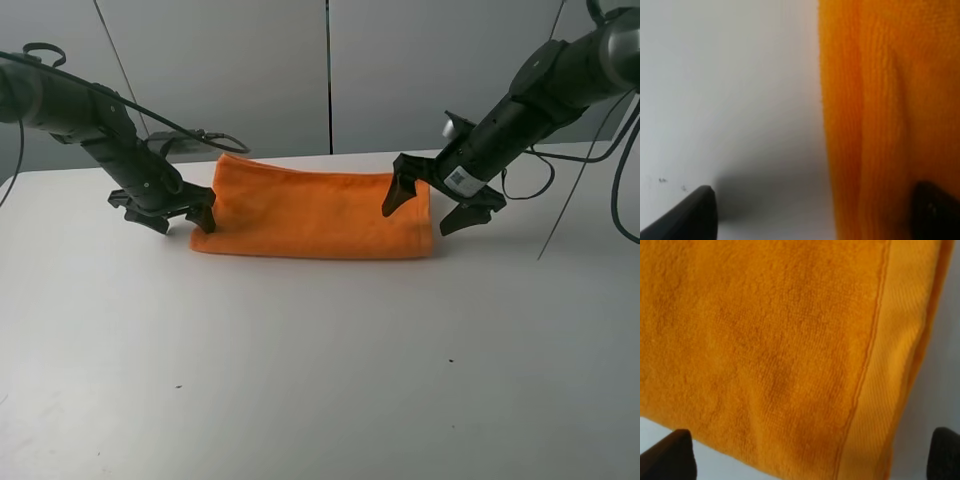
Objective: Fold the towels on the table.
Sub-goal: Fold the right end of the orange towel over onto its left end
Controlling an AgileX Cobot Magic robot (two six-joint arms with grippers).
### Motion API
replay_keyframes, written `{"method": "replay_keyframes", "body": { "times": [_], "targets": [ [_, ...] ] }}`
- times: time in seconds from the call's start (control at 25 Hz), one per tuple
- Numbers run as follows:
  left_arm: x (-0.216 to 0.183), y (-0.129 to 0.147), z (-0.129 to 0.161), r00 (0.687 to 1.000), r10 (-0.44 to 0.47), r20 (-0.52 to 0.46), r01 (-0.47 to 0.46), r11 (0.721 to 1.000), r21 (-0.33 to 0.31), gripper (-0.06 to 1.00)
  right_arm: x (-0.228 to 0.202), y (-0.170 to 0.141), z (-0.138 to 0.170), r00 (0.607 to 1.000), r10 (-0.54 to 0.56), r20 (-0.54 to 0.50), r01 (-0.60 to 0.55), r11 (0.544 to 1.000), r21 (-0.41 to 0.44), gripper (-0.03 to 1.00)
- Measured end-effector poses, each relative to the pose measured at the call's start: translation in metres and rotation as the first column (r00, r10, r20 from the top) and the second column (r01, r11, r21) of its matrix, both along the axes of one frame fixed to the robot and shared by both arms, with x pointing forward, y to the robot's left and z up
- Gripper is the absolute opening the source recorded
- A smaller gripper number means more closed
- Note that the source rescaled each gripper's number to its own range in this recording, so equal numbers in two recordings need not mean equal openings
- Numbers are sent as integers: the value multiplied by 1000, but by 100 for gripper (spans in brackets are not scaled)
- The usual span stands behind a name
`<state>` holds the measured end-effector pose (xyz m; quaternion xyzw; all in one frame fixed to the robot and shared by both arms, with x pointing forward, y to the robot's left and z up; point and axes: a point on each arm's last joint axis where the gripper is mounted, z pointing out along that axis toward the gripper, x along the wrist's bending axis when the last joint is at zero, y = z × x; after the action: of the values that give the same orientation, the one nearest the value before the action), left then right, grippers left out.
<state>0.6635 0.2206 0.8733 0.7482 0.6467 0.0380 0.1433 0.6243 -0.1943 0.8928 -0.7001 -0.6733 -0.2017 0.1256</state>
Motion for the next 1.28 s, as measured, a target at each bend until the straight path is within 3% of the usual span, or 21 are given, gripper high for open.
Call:
{"method": "replay_keyframes", "body": {
  "times": [0.16, 0.64, 0.8, 1.08, 1.28],
  "targets": [
    [-2, 0, 0, 1000, 2, -19, -2, 1000, -1, 99, 3, 2, -3, 999, -46, -3, 46, 998, 32, 100],
    [0, 0, -6, 999, -3, -34, 3, 1000, 5, 99, 9, 0, -11, 995, -95, 41, 94, 995, 20, 100],
    [0, 0, -6, 999, -2, -33, 2, 1000, 5, 99, 10, 3, -25, 990, -141, -8, 141, 988, 58, 100],
    [1, 0, -6, 1000, -1, -31, 1, 1000, 3, 99, 12, 16, -26, 988, -153, 0, 152, 979, 139, 100],
    [1, 0, -6, 1000, -1, -31, 1, 1000, 3, 99, 11, 29, -26, 991, -135, 23, 130, 980, 152, 100]
  ]
}}
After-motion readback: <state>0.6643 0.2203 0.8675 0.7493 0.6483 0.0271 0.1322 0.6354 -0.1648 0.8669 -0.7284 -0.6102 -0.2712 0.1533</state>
